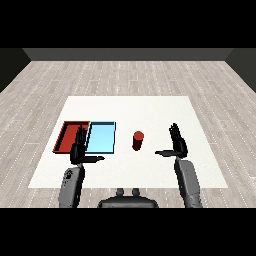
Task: Pick the red can and put it in the red box
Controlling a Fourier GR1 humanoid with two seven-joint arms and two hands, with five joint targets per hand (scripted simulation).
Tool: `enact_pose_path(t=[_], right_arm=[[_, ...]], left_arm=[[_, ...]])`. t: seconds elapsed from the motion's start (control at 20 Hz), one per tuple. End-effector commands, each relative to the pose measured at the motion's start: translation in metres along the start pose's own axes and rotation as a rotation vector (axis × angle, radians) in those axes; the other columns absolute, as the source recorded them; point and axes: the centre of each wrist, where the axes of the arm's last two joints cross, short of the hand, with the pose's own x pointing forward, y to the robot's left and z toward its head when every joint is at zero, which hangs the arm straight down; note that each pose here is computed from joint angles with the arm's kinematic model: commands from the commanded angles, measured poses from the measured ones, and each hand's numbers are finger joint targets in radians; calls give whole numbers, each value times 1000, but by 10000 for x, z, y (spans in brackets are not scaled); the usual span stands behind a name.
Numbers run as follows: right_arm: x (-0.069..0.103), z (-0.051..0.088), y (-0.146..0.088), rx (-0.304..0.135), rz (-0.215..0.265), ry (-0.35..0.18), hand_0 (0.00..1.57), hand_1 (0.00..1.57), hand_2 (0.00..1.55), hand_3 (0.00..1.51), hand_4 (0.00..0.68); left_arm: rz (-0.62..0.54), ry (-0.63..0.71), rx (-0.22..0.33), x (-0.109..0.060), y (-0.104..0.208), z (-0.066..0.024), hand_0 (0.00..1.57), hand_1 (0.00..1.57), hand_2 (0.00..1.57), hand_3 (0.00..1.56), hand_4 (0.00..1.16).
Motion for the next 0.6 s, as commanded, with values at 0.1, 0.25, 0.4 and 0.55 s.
enact_pose_path(t=[0.1, 0.25, 0.4, 0.55], right_arm=[[83, -183, 276, 1, -55, 42, 0, 0, 0, 0, 0], [-18, -293, 205, 22, -79, 49, 0, 0, 0, 0, 0], [-222, -188, 299, 31, -93, 77, 0, 0, 0, 0, 0], [-347, -153, 465, 46, -84, 113, 0, 0, 0, 0, 0]], left_arm=[[12, 8, 18, -34, 186, -66, 0, 0, 0, 0, 0], [11, -4, 9, 75, 105, 4, 0, 0, 0, 0, 0], [22, -13, 16, -47, 142, 7, 0, 0, 0, 0, 0], [20, -14, 17, 114, 114, -54, 0, 0, 0, 0, 0]])
